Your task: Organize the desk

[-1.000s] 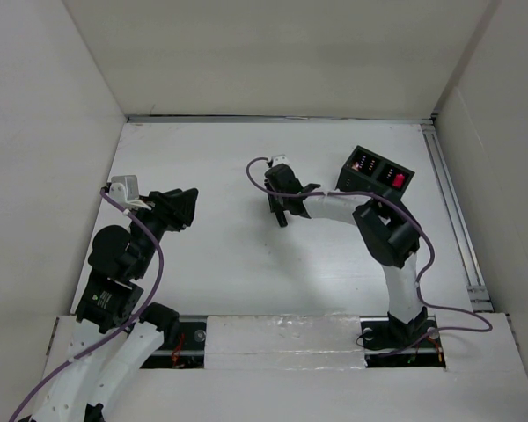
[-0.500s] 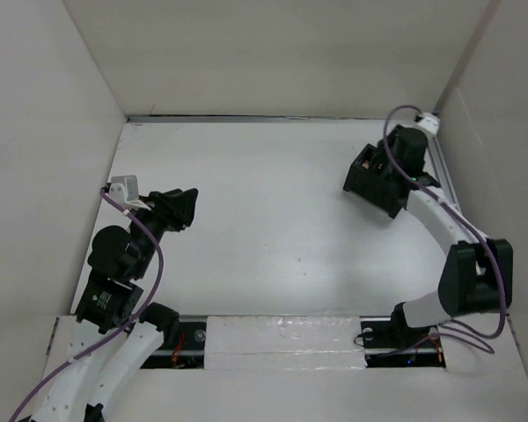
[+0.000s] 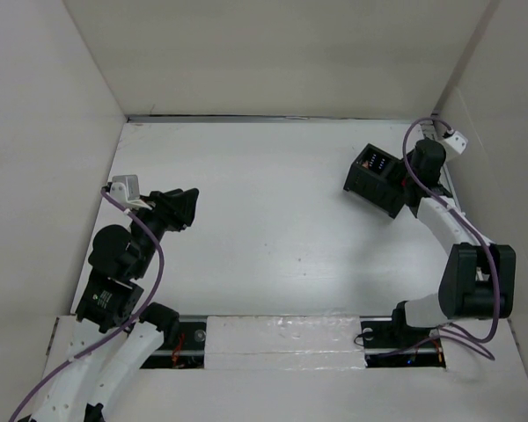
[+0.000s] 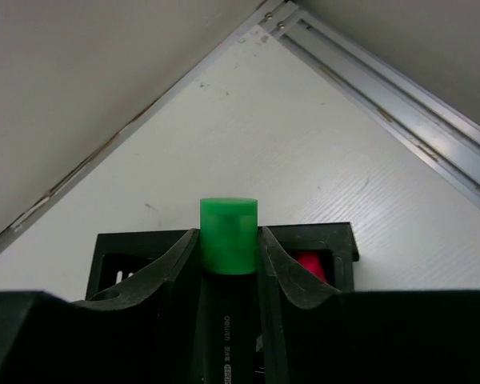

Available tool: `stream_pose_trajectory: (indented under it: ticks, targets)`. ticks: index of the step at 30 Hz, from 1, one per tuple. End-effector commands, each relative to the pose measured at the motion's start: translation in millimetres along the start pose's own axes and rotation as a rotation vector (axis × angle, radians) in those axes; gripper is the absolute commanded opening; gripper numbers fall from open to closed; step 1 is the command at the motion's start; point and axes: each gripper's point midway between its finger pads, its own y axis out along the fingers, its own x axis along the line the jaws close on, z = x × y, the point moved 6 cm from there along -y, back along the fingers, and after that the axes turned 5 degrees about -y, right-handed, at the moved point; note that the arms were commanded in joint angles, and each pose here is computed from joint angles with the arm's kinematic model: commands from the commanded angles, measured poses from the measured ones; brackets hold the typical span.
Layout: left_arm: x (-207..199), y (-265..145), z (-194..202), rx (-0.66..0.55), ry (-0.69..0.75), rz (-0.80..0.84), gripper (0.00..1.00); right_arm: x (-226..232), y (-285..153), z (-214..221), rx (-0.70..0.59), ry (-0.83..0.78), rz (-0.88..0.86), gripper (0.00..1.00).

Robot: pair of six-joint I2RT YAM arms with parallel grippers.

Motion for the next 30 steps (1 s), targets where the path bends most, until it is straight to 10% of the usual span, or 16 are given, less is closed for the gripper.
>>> stream_pose_trajectory:
  ticks: [1, 26, 30]
  targets:
    - [-5, 5, -3, -0.014, 0.014, 0.036, 0.44, -14, -6, -26, -0.129, 0.022, 0.105, 0.07]
    - [-4, 5, -2, -0.011, 0.011, 0.031, 0.44, 12, -2, 3, -0.13, -0.16, 0.289, 0.21]
    - [-4, 6, -2, -0.01, 0.01, 0.03, 0.45, 21, -11, 12, -0.124, -0.174, 0.261, 0.45]
